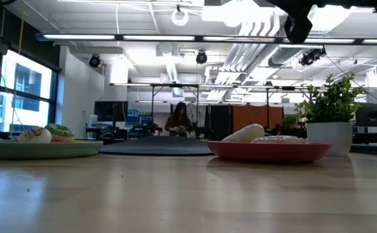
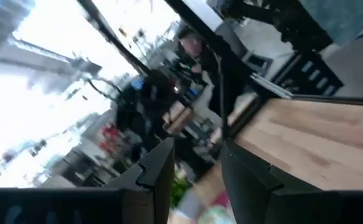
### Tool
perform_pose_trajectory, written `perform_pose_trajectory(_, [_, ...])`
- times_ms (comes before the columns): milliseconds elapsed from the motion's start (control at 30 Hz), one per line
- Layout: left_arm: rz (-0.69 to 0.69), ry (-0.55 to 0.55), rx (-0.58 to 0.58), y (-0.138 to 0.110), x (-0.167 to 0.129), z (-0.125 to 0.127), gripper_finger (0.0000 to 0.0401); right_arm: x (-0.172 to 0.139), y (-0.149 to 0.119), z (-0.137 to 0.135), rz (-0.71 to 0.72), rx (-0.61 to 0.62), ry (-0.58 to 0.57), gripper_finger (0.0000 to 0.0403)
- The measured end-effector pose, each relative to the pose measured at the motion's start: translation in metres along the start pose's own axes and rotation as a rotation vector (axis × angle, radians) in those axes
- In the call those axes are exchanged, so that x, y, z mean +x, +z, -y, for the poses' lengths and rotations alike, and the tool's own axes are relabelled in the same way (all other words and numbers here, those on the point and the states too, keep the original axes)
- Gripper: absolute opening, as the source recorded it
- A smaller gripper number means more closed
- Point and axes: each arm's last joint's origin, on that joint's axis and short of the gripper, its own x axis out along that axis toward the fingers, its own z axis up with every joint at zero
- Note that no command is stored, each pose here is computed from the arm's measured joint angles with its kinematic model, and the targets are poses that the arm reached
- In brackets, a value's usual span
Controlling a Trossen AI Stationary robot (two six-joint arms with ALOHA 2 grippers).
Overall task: Pick & Place donuts
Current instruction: Return to Home Position
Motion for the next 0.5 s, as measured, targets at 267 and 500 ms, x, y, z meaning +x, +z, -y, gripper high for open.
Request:
perform_pose_trajectory(267, [-0.065, -0.055, 0.102, -0.023, 0.008, -0.005, 0.0124, -0.008, -0.006, 0.013, 0.058, -0.095, 0.048, 0.0181])
perform_pose_trajectory(500, [-0.033, 0.033, 0.170, -0.017, -0.040, -0.029, 0.0124, -0.040, -0.008, 0.022, 0.090, -0.118, 0.150, 0.0181])
